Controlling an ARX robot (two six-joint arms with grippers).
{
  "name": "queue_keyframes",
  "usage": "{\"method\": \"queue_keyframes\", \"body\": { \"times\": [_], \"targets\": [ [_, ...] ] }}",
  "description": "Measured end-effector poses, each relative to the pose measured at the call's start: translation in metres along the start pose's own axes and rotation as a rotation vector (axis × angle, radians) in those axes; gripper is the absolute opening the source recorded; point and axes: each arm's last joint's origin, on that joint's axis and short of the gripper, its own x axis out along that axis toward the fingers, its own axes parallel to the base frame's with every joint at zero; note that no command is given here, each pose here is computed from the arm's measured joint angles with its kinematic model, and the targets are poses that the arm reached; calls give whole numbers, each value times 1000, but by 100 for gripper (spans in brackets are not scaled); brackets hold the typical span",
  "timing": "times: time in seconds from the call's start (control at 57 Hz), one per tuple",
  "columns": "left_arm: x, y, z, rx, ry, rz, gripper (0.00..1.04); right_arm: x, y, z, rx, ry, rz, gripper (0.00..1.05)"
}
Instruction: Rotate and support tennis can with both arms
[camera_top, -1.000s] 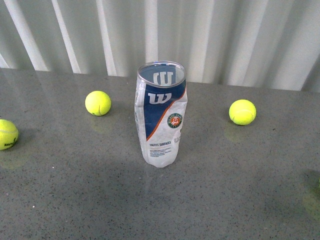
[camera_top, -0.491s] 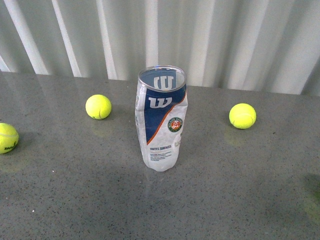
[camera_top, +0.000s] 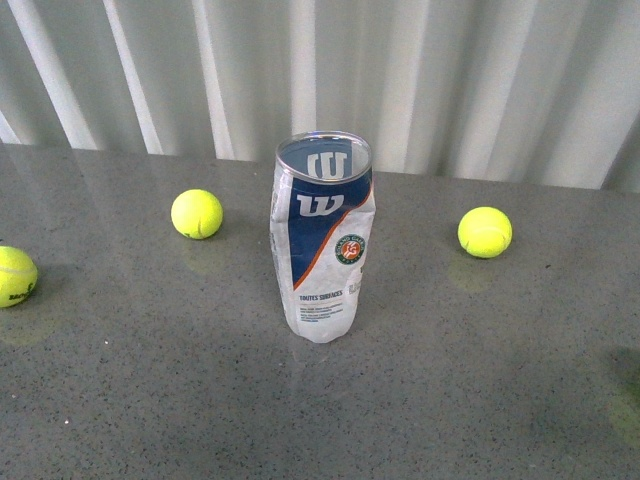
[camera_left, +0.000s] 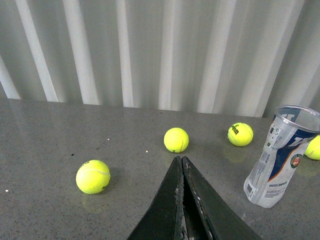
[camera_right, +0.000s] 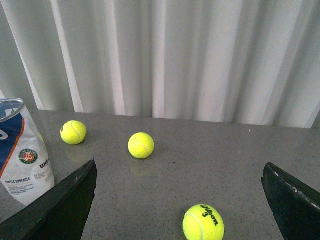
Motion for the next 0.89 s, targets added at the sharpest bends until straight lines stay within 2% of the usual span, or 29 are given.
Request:
{"method": "queue_keyframes", "body": {
  "times": [0.105, 0.351, 0.719, 0.825, 0.86, 0.895],
  "targets": [
    [-8, 0, -4, 0, 35, -1, 4, 0, 0, 0, 0, 0, 0, 98],
    [-12, 0, -3, -1, 5, 0, 5, 0, 0, 0, 0, 0, 0, 98],
    [-12, 0, -3, 0, 5, 0, 72, 0, 0, 0, 0, 0, 0, 98],
    [-12, 0, -3, 0, 5, 0, 97, 0, 0, 0, 0, 0, 0, 98],
    [-12, 0, -3, 0, 5, 0, 100, 0, 0, 0, 0, 0, 0, 98],
    [-12, 0, -3, 0, 5, 0, 99, 0, 0, 0, 0, 0, 0, 98]
  ]
}}
